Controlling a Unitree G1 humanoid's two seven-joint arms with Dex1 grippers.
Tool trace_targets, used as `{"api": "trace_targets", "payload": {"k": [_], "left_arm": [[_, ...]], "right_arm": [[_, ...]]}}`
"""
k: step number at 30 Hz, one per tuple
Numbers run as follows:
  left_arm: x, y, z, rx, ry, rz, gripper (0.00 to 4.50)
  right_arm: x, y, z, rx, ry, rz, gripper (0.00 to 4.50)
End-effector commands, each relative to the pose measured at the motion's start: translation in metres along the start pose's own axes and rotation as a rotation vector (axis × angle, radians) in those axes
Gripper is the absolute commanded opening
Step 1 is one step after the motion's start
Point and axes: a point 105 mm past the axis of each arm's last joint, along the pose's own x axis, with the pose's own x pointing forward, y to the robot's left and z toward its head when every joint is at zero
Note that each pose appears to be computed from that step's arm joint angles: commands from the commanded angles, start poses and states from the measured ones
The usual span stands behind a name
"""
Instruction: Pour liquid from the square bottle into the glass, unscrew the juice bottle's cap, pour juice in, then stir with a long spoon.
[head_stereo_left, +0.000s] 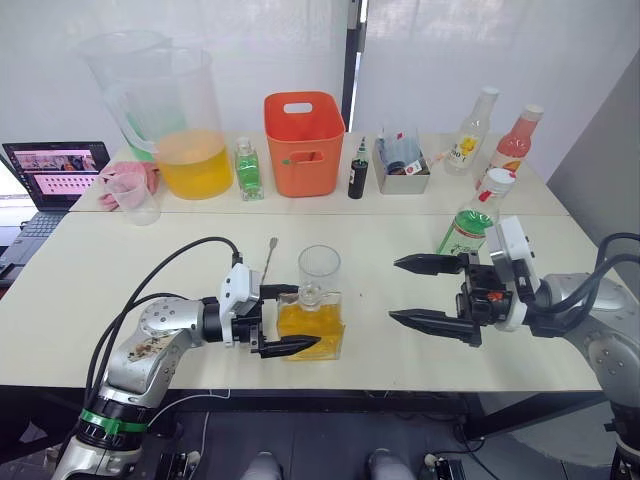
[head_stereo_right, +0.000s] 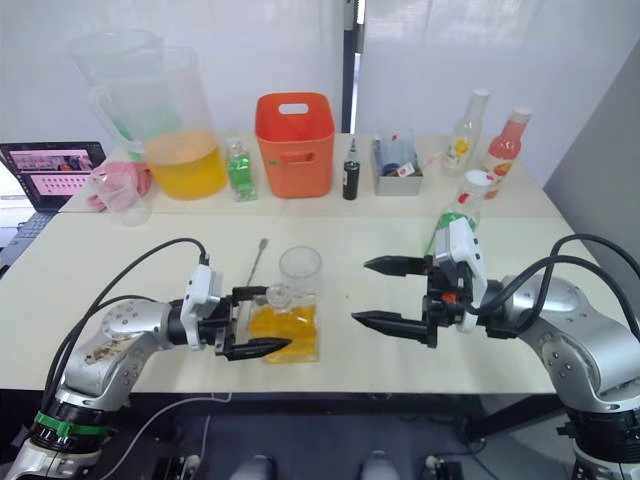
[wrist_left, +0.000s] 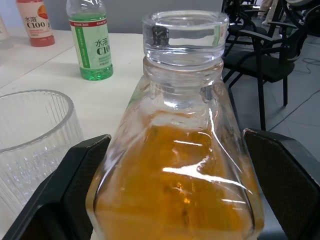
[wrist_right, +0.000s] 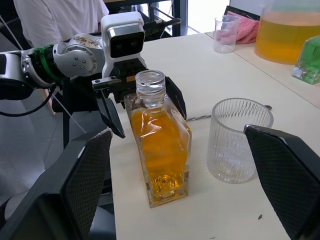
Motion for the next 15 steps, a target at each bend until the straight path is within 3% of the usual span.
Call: {"api": "trace_targets", "payload": {"k": [1, 3, 15], "left_arm": [[0.003, 0.002, 0.007, 0.054, -0.009, -0.007, 3.3], [0.006, 0.003, 0.008, 0.049, -0.021, -0.007, 2.79], [0.013, -0.001, 0.01, 0.068, -0.035, -0.037, 2.79]], "right_arm": [[0.0, 0.001, 0.01, -0.048, -0.014, 0.007, 4.5], [0.001, 0.001, 0.009, -0.048, -0.008, 0.001, 4.5], [0.028, 0.015, 0.024, -0.081, 0.038, 0.09, 4.5]]}}
